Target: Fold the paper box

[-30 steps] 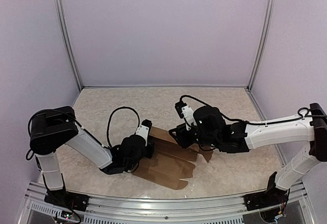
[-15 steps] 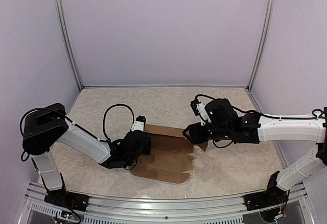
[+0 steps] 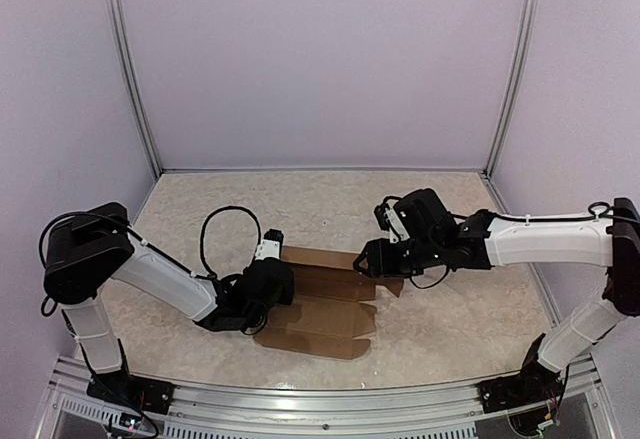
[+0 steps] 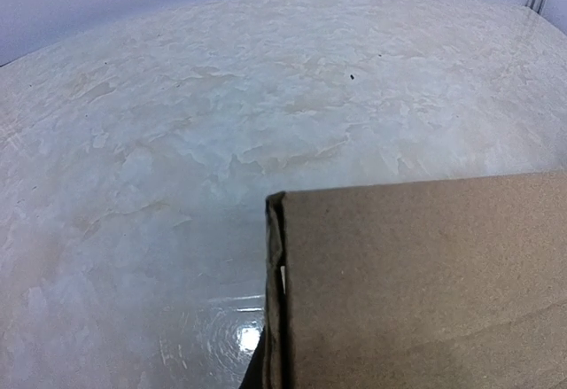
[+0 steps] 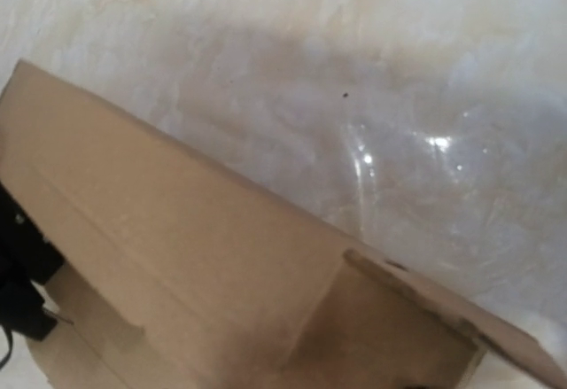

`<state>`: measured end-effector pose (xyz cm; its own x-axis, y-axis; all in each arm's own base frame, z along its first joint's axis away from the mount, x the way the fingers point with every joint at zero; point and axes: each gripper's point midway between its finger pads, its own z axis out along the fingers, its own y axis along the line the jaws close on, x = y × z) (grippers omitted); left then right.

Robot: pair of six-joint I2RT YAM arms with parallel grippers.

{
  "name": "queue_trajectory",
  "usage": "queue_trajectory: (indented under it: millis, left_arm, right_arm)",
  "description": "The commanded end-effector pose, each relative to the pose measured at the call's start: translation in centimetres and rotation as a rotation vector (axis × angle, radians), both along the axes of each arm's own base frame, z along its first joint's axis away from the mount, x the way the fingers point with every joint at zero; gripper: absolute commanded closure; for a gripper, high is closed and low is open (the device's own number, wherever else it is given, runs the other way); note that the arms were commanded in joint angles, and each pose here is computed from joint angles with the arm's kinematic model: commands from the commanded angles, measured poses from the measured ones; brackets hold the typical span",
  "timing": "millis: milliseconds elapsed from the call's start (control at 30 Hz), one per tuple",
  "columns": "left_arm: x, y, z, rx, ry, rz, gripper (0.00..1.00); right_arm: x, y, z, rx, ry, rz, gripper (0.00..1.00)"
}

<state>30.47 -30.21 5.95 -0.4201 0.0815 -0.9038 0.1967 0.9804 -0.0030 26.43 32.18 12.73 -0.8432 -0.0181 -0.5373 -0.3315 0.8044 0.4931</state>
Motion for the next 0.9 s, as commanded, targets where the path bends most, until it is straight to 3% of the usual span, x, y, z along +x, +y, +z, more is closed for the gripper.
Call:
queue_trajectory:
  millis: [0,367,867]
  left_arm:
    - [-0.2,-0.2,0.5,-0.004,-0.018,0.008,1.00]
    - [-0.4,-0.6,0.6,-0.019,-0.018,-0.025,1.00]
    - [-1.3,-1.2,1.9,-0.108,-0.006,-0.062,1.00]
  right_arm:
    - [0.7,0.6,0.0,0.055,0.055,-0.039,0.46]
    - [0.9,1.6,-0.9,0.169,0.104,-0.093,0.53]
    - [1.6,2.7,2.0,0.321,0.059,-0.105,0.69]
